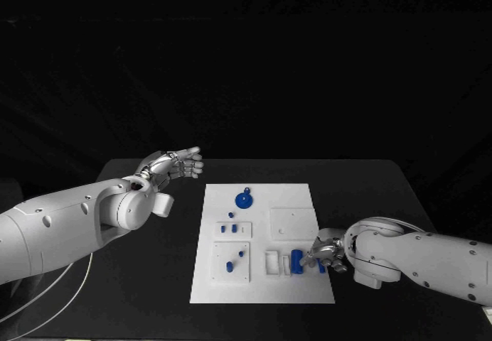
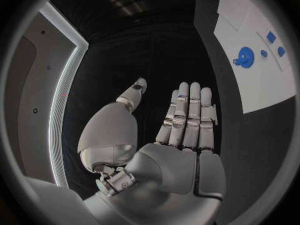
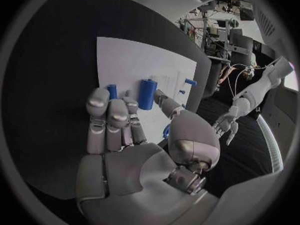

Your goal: Assemble the parts on the task board

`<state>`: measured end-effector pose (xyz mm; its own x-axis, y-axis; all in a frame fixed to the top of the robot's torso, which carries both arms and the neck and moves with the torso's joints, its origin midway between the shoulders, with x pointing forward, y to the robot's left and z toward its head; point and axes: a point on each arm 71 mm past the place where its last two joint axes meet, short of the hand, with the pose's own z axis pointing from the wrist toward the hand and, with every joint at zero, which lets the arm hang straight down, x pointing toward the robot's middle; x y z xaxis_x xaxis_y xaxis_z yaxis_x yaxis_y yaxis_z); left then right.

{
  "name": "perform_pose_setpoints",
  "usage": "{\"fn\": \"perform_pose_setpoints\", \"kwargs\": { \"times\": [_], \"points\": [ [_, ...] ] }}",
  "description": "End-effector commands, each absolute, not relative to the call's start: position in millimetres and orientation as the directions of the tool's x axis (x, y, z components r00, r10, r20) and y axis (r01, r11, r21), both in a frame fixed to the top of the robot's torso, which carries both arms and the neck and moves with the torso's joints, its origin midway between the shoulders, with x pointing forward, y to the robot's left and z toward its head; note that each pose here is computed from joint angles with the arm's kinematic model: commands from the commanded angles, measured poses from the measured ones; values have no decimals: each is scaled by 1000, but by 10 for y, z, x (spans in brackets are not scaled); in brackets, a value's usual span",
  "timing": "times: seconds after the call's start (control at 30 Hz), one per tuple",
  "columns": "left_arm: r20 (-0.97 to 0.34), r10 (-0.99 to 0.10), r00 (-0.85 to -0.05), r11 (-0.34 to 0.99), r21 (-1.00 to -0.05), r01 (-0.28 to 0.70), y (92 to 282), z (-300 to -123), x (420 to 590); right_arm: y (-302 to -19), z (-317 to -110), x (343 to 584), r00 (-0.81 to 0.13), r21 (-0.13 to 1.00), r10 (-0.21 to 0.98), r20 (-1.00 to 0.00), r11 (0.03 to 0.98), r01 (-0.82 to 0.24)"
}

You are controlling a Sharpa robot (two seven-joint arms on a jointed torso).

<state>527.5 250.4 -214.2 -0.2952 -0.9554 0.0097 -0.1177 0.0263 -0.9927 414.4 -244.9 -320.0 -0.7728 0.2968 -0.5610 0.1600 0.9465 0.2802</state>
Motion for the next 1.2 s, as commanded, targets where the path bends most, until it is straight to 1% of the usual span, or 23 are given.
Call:
{"fn": "perform_pose_setpoints", "kwargs": {
  "times": [0.03,0.3,0.5,1.2],
  "points": [
    [24,-950,-311,12,-994,-113,2481,-2132,5274,-2421,-3196,4163,-758,277,289,-585,949,148],
    [26,-949,-314,11,-993,-115,2470,-2133,5273,-2288,-3209,4177,-766,287,278,-580,950,127],
    [27,-948,-317,11,-993,-117,2457,-2133,5272,-2238,-3300,4130,-776,289,277,-567,949,128],
    [29,-946,-322,11,-993,-120,2445,-2135,5273,-2209,-3398,4171,-762,288,295,-576,946,148]
  ]
}}
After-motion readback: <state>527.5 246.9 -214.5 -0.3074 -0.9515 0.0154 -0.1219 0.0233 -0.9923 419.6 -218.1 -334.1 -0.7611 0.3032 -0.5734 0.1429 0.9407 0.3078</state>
